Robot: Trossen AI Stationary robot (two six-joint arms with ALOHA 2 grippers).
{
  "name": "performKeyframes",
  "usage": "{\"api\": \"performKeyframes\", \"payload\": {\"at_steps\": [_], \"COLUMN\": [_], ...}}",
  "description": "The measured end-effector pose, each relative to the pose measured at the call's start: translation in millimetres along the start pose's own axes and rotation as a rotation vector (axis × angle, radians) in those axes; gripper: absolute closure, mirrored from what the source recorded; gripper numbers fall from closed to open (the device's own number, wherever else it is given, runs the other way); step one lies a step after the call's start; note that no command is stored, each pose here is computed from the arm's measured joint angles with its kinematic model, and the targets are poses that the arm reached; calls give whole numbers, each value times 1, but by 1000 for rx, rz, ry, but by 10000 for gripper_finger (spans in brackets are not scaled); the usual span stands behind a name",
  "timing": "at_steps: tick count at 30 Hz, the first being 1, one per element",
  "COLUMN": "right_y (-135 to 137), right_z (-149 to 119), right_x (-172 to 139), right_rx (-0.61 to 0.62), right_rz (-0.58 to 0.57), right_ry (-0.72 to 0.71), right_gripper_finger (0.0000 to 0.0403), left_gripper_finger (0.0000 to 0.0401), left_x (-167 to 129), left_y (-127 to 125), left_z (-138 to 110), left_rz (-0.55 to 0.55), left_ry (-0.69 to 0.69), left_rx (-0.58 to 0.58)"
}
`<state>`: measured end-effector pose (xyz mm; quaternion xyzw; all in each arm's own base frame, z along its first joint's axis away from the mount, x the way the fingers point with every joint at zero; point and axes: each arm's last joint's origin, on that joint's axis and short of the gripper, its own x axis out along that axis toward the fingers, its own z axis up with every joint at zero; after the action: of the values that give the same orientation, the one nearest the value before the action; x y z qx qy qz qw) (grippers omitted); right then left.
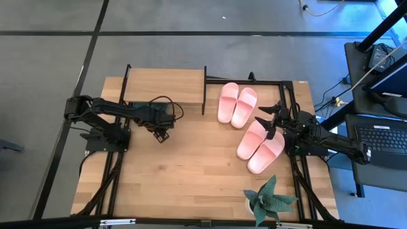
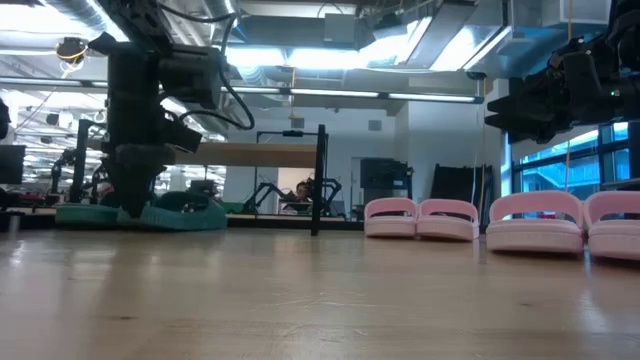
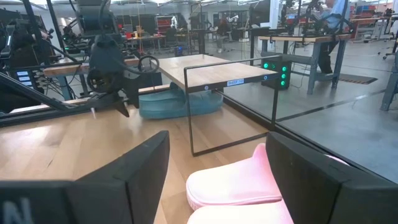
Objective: Pick and place slides into the shelf
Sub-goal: Put the green slide under the shelf, then put the pink slide on the shelf
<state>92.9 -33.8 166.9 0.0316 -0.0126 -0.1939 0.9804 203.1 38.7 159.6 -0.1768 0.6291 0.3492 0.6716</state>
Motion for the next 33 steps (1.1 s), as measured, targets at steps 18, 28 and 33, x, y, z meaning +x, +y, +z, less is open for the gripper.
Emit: {"api": "performKeyframes", "payload": {"at_steps": [18, 28, 33], "right_y": [0, 0, 0], "right_z": [0, 0, 5], "right_x": [0, 0, -3], "right_rx": [6, 5, -13], "right_rz": [1, 0, -5], "right_ry": [0, 0, 98], "right_gripper_finger": [135, 135, 135], "left_gripper_finger": [197, 197, 197], "left_x": [-43, -76, -81], "left_y": [-42, -79, -82], "left_z": [7, 34, 35], "left_rz": [-153, -381, -330], "left_ry": [-208, -724, -805], "left_rx": [236, 524, 557]}}
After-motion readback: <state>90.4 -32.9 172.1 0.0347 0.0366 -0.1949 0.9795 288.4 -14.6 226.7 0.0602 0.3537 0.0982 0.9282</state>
